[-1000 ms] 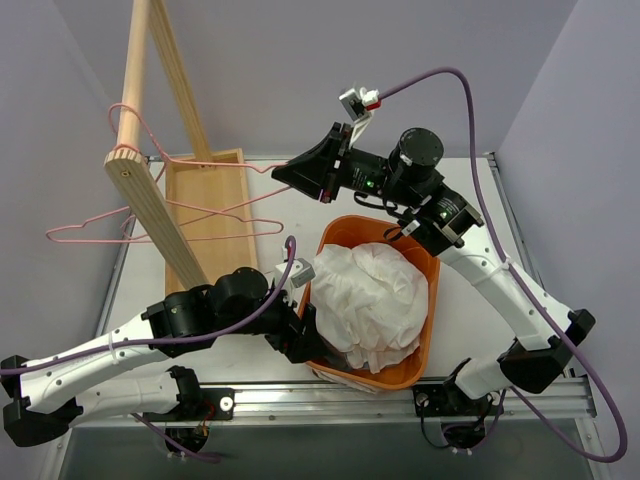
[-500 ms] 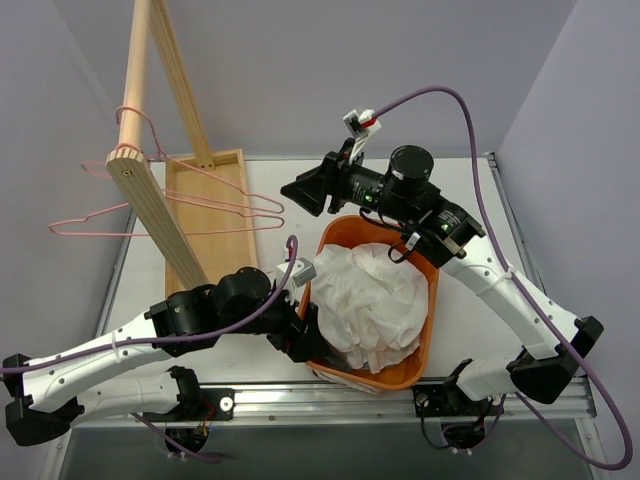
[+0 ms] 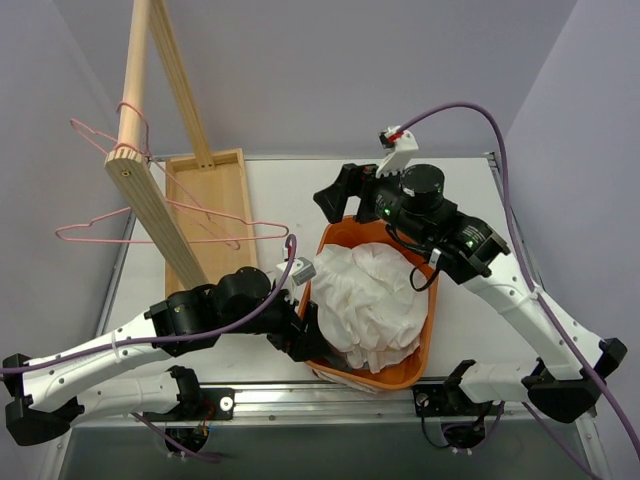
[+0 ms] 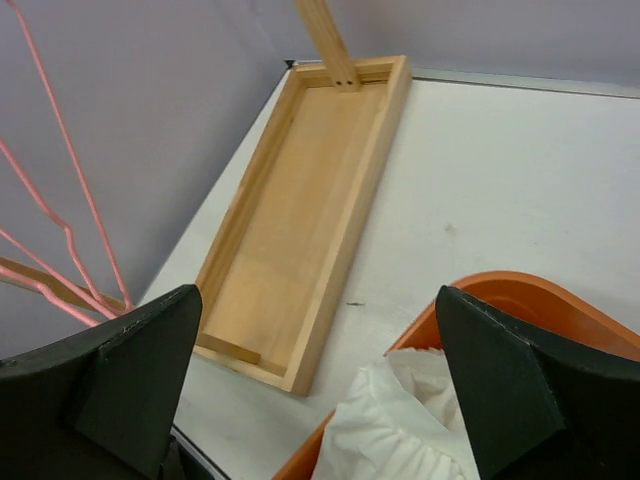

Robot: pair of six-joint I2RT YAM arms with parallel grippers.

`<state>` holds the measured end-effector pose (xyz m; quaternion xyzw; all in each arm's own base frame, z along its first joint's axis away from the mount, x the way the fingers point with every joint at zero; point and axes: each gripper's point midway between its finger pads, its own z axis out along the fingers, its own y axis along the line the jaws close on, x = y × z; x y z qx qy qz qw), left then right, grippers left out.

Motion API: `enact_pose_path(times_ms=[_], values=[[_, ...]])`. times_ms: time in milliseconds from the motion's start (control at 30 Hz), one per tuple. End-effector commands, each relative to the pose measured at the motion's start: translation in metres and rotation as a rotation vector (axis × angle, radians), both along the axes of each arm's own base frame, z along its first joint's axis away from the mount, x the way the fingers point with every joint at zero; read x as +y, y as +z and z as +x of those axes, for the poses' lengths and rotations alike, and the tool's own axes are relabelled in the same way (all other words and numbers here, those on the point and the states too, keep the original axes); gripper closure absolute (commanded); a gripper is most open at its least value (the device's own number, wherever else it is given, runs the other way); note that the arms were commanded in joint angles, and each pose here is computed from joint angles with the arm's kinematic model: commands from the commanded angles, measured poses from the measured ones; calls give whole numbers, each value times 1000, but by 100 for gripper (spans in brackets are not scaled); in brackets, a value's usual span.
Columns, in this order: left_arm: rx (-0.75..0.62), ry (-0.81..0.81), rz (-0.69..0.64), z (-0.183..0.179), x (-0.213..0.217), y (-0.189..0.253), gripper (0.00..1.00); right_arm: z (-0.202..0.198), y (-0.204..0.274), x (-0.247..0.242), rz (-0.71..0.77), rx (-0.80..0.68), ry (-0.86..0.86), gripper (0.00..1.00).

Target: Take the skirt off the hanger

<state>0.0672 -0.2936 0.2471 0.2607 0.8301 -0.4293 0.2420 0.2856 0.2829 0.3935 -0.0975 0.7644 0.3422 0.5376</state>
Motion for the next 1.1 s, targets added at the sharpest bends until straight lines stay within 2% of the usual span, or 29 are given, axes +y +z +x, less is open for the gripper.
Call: enact_pose_path(times_ms=[0,267,533,733,900,1067], values=[[-18,9,-52,1,-3,14,6,-3,7,-40,0,-16,-156,0],[-30,27,-45,4,1,19,6,-12,-22,-95,-33,48,-349,0],[-60,57,-65,7,9,36,6,-35,-69,-145,-46,192,-483,0],[-81,75,-64,8,19,44,6,-71,-73,-170,84,207,-507,0],[-82,89,-131,4,26,53,6,-102,-74,-174,195,165,-411,0],[-66,44,-294,-13,31,65,6,-133,-58,-148,387,64,-160,0]])
